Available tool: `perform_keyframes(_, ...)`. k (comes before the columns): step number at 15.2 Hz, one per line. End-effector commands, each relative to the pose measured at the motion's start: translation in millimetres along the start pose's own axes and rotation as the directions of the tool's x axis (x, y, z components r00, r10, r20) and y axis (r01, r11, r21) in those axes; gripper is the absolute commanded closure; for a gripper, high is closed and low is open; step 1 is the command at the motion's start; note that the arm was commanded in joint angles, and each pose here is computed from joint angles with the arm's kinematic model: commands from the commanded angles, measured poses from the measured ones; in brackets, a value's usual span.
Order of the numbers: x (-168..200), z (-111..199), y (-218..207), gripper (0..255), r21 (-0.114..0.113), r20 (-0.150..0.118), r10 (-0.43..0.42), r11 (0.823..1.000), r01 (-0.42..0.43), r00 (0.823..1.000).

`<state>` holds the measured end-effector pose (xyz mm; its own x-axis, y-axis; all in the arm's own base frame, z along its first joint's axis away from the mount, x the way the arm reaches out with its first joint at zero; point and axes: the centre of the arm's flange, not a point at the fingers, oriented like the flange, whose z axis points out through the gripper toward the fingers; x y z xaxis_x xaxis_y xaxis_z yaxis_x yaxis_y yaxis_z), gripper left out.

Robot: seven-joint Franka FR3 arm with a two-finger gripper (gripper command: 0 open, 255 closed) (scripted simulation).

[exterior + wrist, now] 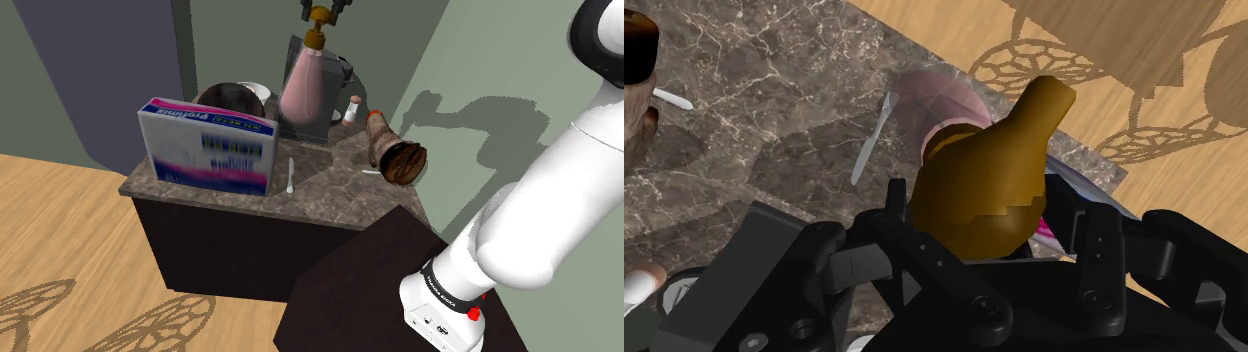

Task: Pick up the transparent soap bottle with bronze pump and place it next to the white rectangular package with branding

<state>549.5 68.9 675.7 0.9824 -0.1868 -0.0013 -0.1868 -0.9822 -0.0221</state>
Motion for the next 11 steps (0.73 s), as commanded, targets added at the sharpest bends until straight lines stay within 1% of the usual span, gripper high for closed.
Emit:
perform_keyframes(1,6.3,5.2,-10.2,255,0.001,-0.001,0.001,1.0,-0.001,1.0)
perform_keyframes(11,6.4,58.0,-9.0,255,0.001,-0.001,0.001,1.0,-0.001,1.0)
